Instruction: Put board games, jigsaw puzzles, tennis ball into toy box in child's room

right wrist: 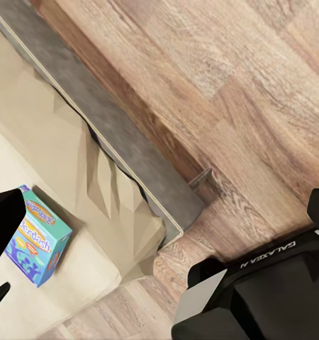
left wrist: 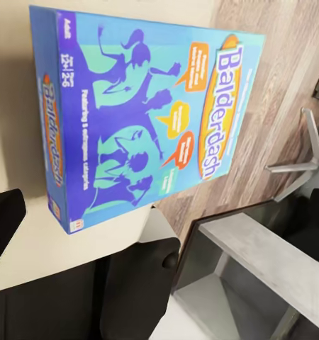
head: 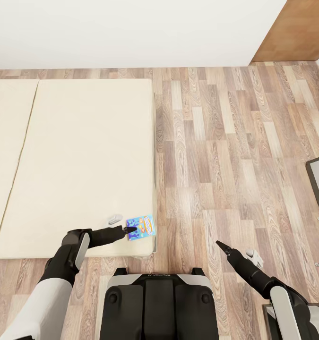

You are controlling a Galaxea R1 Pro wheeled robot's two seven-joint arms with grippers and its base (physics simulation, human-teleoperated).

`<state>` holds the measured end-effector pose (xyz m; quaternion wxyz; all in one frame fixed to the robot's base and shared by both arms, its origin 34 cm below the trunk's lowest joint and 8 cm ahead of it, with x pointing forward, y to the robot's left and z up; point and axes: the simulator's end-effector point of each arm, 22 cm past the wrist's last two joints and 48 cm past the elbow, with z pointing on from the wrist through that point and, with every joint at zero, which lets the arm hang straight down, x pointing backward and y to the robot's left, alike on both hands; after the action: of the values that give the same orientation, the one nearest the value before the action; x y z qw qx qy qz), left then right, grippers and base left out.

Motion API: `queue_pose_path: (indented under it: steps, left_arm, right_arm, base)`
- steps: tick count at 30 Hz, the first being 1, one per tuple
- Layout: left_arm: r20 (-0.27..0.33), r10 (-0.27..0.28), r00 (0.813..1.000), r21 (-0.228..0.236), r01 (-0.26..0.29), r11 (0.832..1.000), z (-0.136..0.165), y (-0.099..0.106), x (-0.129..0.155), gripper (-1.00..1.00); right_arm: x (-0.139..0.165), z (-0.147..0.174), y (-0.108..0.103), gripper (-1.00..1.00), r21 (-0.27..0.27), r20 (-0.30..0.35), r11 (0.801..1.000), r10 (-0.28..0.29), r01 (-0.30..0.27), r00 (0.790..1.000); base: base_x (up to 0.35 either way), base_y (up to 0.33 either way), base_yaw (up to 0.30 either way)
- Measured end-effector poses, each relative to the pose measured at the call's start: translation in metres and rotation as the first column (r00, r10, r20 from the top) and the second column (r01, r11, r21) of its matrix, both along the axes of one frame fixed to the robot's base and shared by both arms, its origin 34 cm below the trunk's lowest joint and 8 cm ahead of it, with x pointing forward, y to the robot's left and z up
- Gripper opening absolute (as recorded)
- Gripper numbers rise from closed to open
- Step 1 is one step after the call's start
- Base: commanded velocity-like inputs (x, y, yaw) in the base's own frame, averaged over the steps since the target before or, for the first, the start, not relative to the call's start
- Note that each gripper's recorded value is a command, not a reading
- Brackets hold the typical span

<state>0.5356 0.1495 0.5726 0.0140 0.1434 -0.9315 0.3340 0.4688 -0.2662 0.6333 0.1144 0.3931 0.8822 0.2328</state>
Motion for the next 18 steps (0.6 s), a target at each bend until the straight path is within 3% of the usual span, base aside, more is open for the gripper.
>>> queue_pose_path:
  steps: [8,18]
  left_arm:
    - [0.033,-0.002,0.999,0.041,0.001,0.999,-0.006,0.007,0.004,1.00]
    - [0.081,-0.002,0.997,0.058,-0.003,0.998,-0.008,0.009,0.011,1.00]
  right_arm:
    - [0.000,0.000,0.000,1.00,0.000,-0.001,1.000,0.000,0.000,1.000]
    - [0.000,0.000,0.000,1.00,0.000,0.000,1.000,0.001,-0.001,1.000]
  base:
    - [0.000,0.000,0.000]
    - [0.000,0.000,0.000]
